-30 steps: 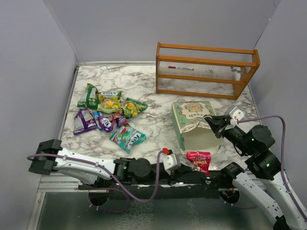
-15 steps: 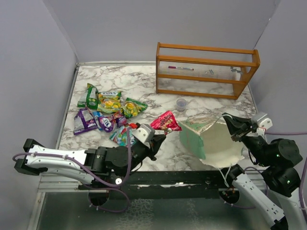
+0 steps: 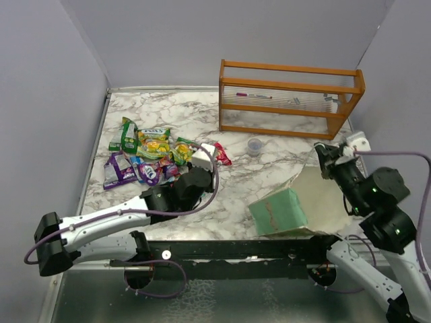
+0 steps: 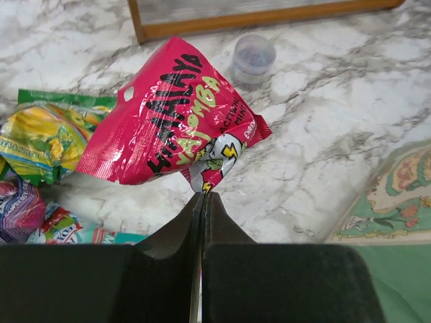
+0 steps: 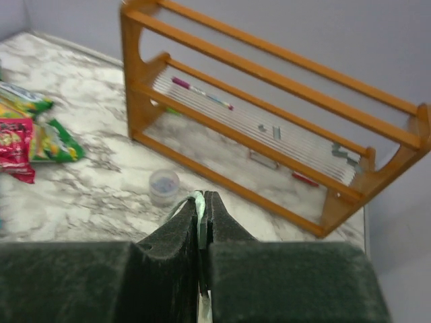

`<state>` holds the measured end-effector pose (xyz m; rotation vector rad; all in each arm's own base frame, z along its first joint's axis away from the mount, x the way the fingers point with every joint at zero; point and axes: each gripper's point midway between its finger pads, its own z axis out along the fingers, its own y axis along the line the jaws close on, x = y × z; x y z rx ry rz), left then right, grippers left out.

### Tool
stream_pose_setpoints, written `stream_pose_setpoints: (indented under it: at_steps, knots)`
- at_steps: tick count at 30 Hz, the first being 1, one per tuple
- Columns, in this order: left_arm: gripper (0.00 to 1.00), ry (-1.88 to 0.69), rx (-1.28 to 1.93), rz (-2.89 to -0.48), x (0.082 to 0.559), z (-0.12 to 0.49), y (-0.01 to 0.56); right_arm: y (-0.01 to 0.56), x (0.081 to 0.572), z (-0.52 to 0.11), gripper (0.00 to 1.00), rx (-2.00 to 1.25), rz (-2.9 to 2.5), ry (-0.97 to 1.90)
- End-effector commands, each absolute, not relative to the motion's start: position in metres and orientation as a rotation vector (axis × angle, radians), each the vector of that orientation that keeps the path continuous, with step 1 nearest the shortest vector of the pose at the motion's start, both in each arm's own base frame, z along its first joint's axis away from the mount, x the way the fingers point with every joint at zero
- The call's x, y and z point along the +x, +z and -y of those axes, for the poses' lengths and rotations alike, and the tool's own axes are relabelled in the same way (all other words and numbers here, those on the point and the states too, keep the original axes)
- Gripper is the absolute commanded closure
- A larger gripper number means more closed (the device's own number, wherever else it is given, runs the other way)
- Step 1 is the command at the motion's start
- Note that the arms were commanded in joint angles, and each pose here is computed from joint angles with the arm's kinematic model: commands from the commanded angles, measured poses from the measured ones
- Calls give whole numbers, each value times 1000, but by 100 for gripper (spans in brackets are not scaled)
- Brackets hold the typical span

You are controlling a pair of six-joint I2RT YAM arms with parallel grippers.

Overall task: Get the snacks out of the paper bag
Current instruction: Adjust the paper bag at the center of the board.

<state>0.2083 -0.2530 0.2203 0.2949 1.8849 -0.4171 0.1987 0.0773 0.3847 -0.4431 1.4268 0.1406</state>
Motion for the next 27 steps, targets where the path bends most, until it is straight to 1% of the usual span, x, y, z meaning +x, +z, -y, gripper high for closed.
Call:
stream_pose_setpoints:
  at_steps: [1, 6, 10, 16, 20, 23, 27]
  knots:
    - [100, -494, 303, -2047, 219, 268, 190, 353, 242, -56, 98, -283, -1609, -64]
    - [100, -515, 276, -2079, 219, 267, 173, 337, 262, -50, 98, -254, -1677, -175]
    - [100, -517, 251, -2100, 219, 262, 160, 338, 268, -35, 98, -206, -1696, -284]
    - [100, -478, 235, -2151, 231, 251, 138, 330, 273, -31, 98, -210, -1742, -353]
    - [100, -399, 212, -2211, 244, 242, 120, 319, 270, -44, 98, -270, -1764, -272]
    - [100, -348, 184, -2242, 254, 234, 107, 313, 264, -60, 95, -336, -1763, -165]
    - [100, -280, 131, -2278, 266, 222, 83, 313, 257, -69, 93, -358, -1753, -80]
